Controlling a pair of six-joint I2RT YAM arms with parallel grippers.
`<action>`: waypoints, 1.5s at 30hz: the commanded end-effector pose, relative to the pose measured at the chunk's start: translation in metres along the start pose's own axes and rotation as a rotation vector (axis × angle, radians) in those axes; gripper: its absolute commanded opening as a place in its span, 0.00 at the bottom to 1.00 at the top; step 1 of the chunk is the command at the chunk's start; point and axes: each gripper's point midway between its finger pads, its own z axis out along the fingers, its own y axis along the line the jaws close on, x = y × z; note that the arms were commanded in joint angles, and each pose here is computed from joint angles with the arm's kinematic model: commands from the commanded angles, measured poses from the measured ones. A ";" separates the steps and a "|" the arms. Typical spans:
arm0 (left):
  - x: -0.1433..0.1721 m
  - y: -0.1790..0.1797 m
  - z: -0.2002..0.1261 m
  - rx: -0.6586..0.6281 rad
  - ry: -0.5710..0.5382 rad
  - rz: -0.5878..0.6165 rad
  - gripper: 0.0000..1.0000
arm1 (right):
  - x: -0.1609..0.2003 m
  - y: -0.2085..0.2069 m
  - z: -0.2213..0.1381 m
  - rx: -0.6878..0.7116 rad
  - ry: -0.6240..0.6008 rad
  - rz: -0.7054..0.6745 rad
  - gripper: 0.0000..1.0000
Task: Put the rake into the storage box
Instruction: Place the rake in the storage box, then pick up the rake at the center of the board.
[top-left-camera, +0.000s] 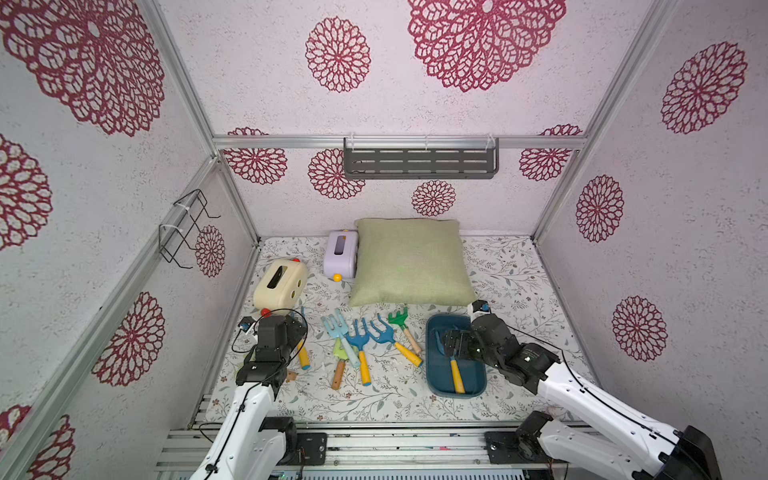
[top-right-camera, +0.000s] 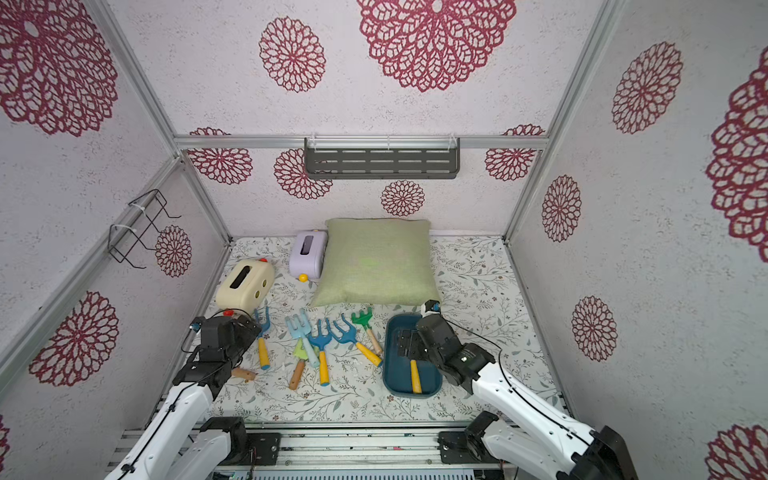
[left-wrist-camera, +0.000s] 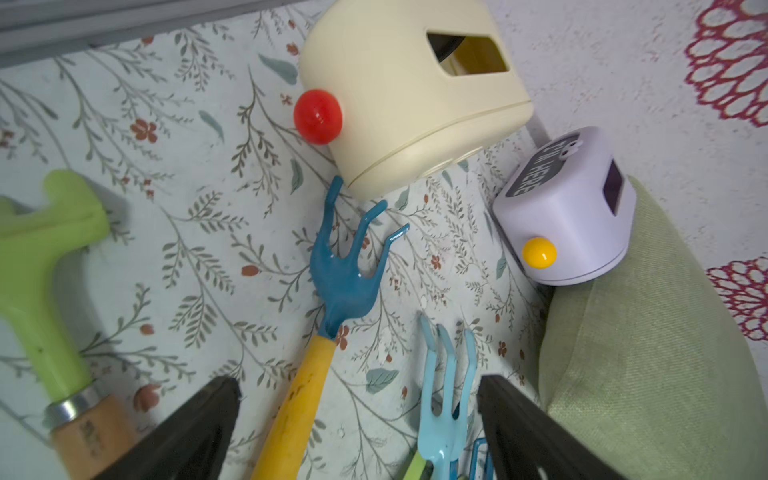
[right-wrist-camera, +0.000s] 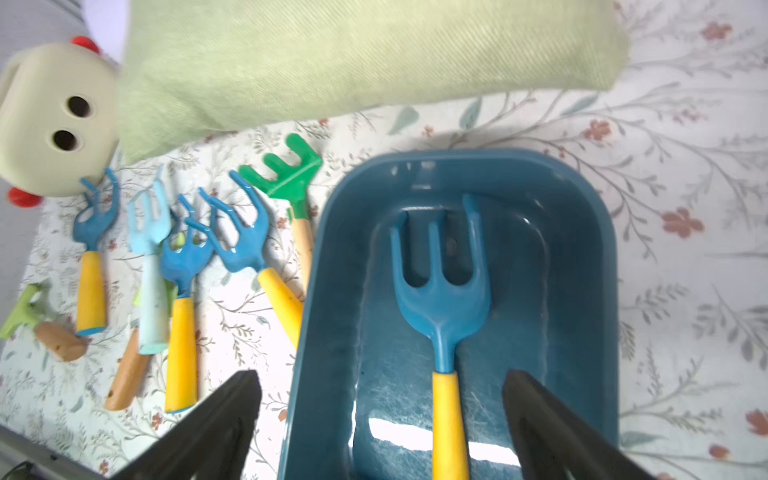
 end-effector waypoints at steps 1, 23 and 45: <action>0.024 0.012 -0.008 -0.091 0.111 0.037 0.97 | -0.014 0.008 -0.004 -0.049 -0.048 -0.049 0.99; 0.055 0.024 0.037 -0.477 0.282 0.416 0.71 | -0.015 -0.021 -0.007 0.023 -0.117 -0.004 0.99; 0.065 0.022 0.052 -0.538 0.325 0.500 0.36 | -0.021 -0.022 -0.023 -0.018 -0.164 0.026 0.99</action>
